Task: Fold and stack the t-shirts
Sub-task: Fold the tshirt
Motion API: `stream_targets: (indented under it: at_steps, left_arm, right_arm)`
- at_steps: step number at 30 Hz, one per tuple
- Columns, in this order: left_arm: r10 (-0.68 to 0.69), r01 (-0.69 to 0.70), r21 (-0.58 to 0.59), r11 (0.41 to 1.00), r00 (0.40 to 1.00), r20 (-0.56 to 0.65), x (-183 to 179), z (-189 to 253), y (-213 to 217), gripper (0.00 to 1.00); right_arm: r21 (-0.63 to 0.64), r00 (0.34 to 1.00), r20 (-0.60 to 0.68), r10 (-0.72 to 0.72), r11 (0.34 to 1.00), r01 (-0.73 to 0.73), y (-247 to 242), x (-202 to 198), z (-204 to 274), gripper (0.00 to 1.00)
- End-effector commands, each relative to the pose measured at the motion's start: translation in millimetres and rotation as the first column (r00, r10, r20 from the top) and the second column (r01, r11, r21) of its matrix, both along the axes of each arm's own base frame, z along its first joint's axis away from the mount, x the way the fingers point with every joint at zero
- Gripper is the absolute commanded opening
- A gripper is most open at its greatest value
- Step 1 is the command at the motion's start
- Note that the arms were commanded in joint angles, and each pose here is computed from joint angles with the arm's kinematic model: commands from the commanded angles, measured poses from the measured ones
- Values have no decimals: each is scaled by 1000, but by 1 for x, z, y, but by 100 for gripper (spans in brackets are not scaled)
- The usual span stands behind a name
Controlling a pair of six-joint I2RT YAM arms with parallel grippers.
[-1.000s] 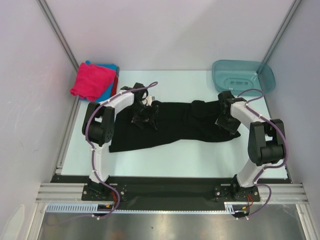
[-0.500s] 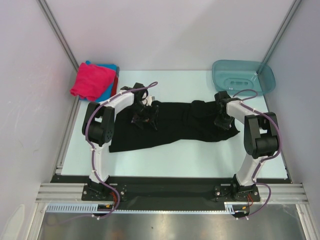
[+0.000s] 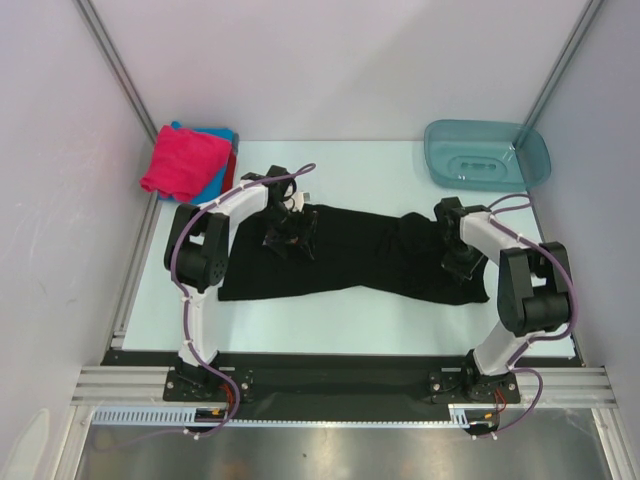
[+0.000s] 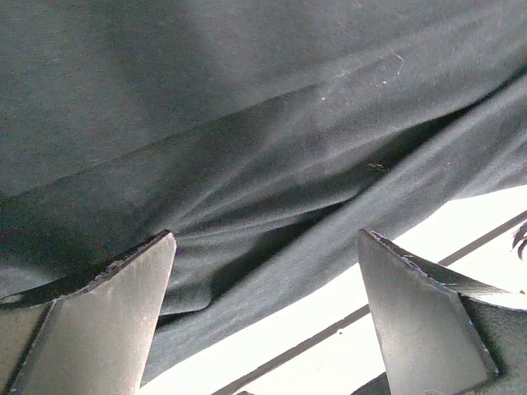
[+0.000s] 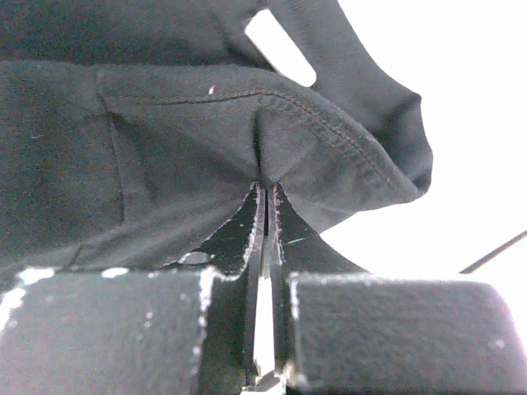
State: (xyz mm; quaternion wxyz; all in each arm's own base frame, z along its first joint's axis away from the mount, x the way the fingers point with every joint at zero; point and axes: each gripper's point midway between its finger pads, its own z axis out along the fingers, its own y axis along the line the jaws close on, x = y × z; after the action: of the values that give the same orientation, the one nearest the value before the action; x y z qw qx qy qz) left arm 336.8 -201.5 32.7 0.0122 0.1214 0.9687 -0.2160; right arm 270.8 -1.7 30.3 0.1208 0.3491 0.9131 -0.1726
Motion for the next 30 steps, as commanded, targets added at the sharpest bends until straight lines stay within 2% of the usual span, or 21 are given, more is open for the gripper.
stream_targets:
  at_steps: [1, 5, 6, 7, 8, 10, 13, 18, 20, 25, 27, 30]
  left_arm:
    - [-18, 17, 14, 1000, 999, 29, 6, -2, 8, 100]
    - [-30, 30, 2, 1000, 1000, 6, 1, -5, 6, 100]
    - [-36, 36, 0, 999, 999, -2, -1, -7, 7, 100]
    - [-34, 34, 0, 999, 999, -6, -1, -7, 8, 100]
    - [-33, 33, -2, 999, 999, -6, -1, -6, 9, 100]
    - [-26, 26, 4, 1000, 1000, 2, -1, -3, 13, 100]
    - [-9, 9, 11, 1000, 1000, 13, 0, 1, 19, 100]
    - [18, -19, 6, 1000, 998, 66, 11, 11, 28, 100]
    - [38, -34, -40, 999, 993, 110, 24, 25, 25, 100]
    - [82, -44, -183, 982, 975, 205, 68, 69, -2, 100]
    - [98, -52, -223, 973, 975, 199, 80, 73, -11, 100]
    - [125, -68, -228, 971, 962, 243, 93, 81, -12, 100]
  right_arm:
    - [-175, 997, -31, -75, 982, 68, -33, -32, 31, 0]
    - [-243, 992, -46, -120, 964, 105, -47, -44, 42, 1]
    - [-241, 992, -44, -116, 965, 102, -46, -43, 42, 6]
    - [-239, 994, -49, -99, 967, 85, -45, -44, 43, 15]
    - [-215, 996, -21, -85, 973, 78, -41, -40, 46, 49]
    - [-196, 998, 12, -62, 979, 63, -36, -37, 53, 76]
    - [-148, 995, 80, -59, 986, 70, -30, -34, 68, 89]
    - [-116, 980, 193, -49, 991, 73, -28, -19, 95, 91]
    - [-88, 971, 229, -65, 992, 88, -28, -7, 96, 92]
    - [17, 971, 240, -24, 1000, 21, -8, 32, 76, 84]
    - [51, 962, 273, 11, 998, -26, 4, 48, 78, 83]
    - [106, 943, 331, 35, 992, -74, 21, 67, 84, 82]
